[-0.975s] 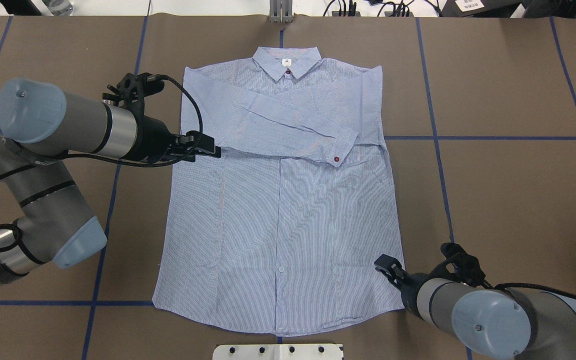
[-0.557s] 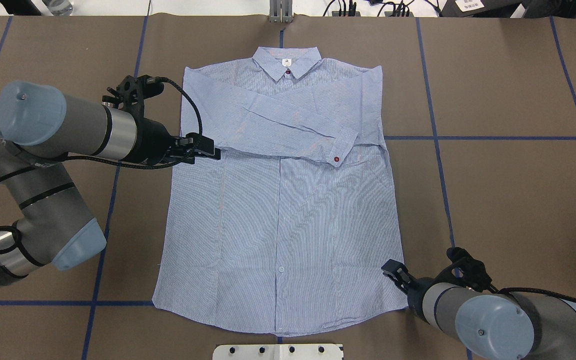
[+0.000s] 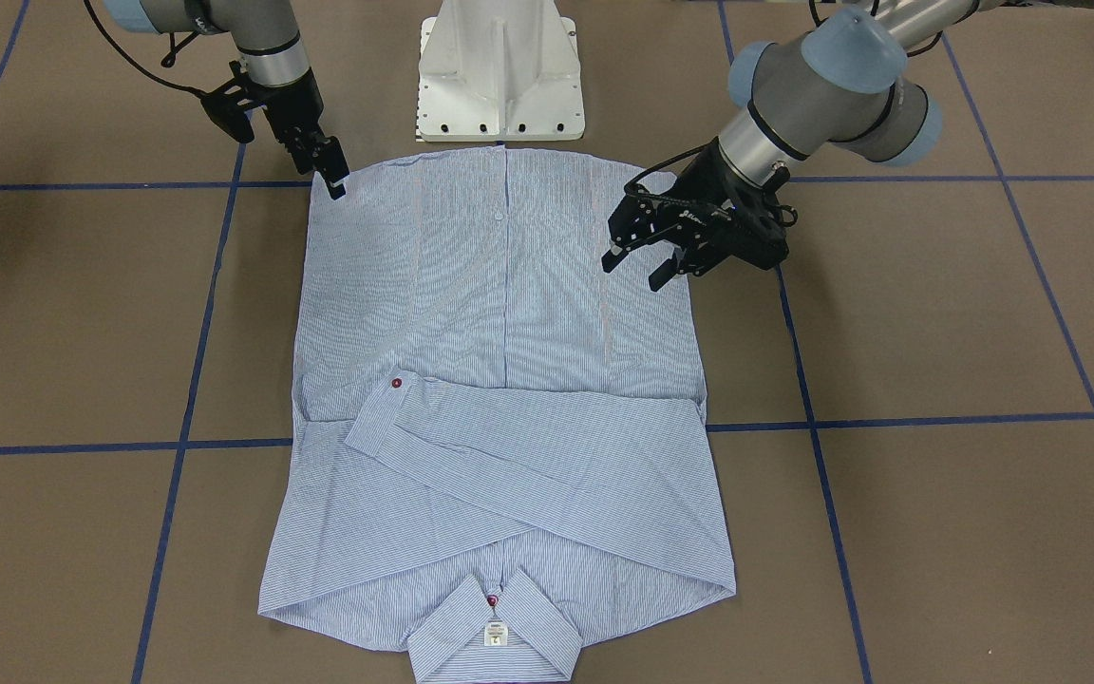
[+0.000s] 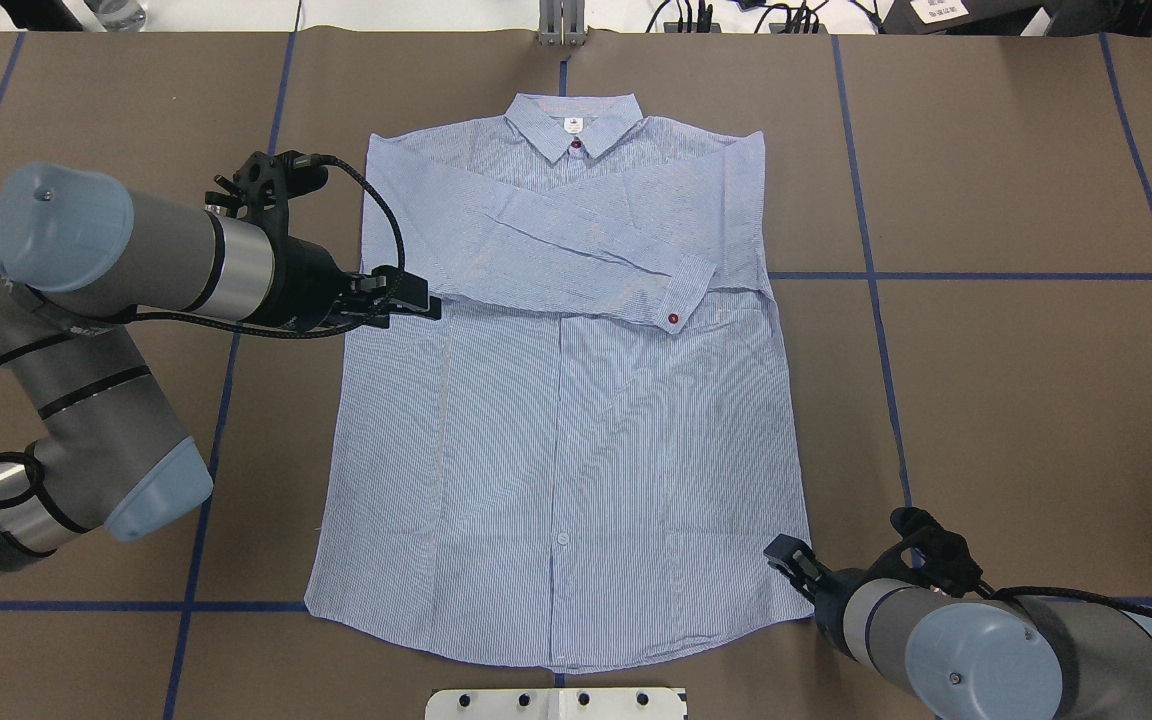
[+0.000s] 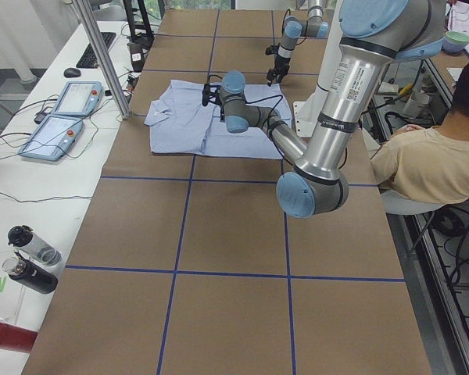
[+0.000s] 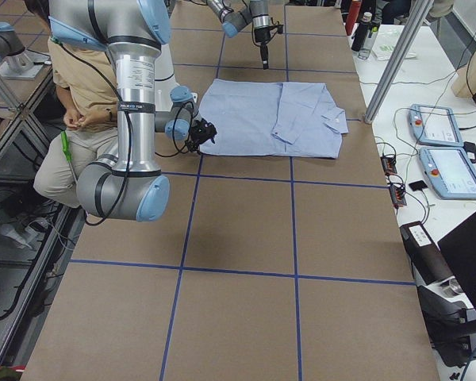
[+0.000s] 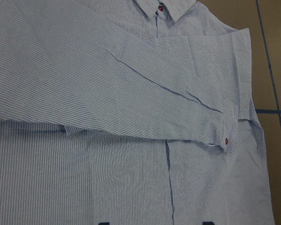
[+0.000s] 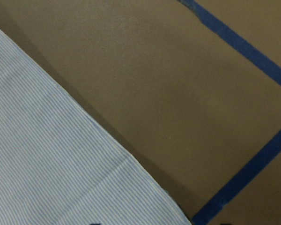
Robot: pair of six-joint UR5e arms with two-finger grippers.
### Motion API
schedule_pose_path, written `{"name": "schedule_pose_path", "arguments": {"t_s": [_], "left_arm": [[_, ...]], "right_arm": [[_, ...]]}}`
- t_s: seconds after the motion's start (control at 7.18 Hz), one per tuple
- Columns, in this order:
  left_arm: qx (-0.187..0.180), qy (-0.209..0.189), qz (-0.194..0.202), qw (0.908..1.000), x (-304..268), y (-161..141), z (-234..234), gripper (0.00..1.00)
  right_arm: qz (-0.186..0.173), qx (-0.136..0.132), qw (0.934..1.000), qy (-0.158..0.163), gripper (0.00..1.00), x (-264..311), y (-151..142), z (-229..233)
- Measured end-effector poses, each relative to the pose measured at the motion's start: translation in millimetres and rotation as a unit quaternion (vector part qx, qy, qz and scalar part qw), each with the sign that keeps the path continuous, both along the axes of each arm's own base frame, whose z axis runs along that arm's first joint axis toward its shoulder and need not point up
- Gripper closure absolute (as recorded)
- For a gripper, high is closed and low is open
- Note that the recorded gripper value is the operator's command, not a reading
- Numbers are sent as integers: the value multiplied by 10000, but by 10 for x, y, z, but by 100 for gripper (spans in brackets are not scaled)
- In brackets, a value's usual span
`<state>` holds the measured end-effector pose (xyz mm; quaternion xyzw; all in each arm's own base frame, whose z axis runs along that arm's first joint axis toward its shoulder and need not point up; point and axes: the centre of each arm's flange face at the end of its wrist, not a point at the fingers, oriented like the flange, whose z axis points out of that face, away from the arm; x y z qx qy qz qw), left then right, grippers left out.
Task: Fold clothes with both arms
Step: 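Release the sleeve and move both grippers to the shirt hem corners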
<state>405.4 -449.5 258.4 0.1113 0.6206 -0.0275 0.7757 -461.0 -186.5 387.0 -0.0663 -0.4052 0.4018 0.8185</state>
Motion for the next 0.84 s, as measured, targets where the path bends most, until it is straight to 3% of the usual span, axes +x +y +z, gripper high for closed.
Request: {"name": "schedule_pose_path", "arguments": {"t_s": [0.14, 0.28, 0.42, 0.56, 0.7, 0.84], "left_arm": [[1, -2, 0, 10000, 1, -1, 1, 27], [0, -3, 0, 10000, 1, -1, 2, 27], [-2, -2, -3, 10000, 1, -1, 2, 27], [-1, 1, -6, 10000, -1, -1, -1, 27], [-1, 1, -5, 10000, 1, 1, -2, 27], [-6, -4, -3, 10000, 9, 3, 4, 27]], "right_arm": [[-39, 0, 10000, 2, 28, -14, 37, 0], [-57, 2, 10000, 3, 44, -21, 55, 0], [-59, 2, 10000, 0, 62, -22, 59, -3], [-57, 0, 10000, -1, 88, -20, 59, -3], [-55, -1, 10000, 7, 100, -9, 59, -2], [-52, -2, 10000, 10, 100, 18, 59, -10]]}}
